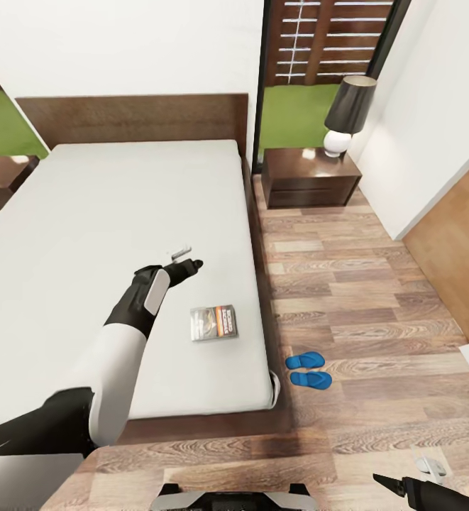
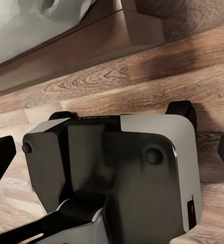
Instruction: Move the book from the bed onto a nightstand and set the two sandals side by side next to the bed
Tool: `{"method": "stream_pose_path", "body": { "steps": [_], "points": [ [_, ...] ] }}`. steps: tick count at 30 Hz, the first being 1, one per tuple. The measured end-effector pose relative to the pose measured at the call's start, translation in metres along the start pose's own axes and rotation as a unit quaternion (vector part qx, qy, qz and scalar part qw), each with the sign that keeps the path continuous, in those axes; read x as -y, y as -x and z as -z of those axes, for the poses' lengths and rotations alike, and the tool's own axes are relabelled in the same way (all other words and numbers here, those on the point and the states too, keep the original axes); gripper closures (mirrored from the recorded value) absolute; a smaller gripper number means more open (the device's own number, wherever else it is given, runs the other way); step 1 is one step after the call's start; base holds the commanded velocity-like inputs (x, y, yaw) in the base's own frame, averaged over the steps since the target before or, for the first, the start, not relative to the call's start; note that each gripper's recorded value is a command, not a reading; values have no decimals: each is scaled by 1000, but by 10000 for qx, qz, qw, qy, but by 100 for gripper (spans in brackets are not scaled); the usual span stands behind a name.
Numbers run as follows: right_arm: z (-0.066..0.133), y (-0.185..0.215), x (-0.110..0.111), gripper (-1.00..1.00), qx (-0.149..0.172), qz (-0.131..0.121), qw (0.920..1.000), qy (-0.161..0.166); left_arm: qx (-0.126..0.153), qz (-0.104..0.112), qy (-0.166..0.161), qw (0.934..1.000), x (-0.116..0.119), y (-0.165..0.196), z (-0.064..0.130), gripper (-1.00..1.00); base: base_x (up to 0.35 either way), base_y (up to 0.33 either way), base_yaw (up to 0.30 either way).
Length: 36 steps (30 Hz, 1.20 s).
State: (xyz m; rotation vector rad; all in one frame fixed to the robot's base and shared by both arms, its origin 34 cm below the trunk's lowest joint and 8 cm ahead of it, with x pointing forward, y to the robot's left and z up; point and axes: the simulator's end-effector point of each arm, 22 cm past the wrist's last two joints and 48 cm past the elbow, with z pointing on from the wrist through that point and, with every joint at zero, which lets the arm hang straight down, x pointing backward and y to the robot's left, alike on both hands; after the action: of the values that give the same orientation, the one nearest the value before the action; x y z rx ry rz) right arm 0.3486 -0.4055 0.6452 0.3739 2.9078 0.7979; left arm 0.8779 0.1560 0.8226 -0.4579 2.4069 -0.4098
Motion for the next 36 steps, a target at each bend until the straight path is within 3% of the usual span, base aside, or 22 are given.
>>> {"method": "stream_pose_path", "body": {
  "steps": [7, 11, 13, 18, 20, 24, 36],
  "points": [
    [-2, -4, 2, -100, -44, -29, 10000, -13, 51, -10, -4, 10000, 10, 21, -2, -100, 0, 0, 0],
    [-3, -6, 3, -100, -71, -45, 10000, -21, -156, -44, 10, 9999, 11, 16, -4, -100, 0, 0, 0],
    [-3, -7, 4, -100, -88, -51, 9999, -25, -426, -61, 59, 9991, 7, -3, -10, -100, 0, 0, 0],
    [-4, -10, 5, -100, -119, -70, 9999, -36, -704, -77, 66, 9975, 2, -28, -18, -100, 0, 0, 0],
    [-5, -11, 6, -100, -133, -77, 9999, -40, -765, -69, -89, 9970, 8, -34, -20, -100, 0, 0, 0],
    [-5, -14, 8, -100, -160, -91, 9998, -50, -827, 12, -722, 9940, 35, -40, -20, -100, 0, 0, 0],
    [-8, -21, 11, -100, -239, -139, 9996, -75, -909, 48, -961, 9912, 40, -50, -27, -100, 0, 0, 0]
  ]
}}
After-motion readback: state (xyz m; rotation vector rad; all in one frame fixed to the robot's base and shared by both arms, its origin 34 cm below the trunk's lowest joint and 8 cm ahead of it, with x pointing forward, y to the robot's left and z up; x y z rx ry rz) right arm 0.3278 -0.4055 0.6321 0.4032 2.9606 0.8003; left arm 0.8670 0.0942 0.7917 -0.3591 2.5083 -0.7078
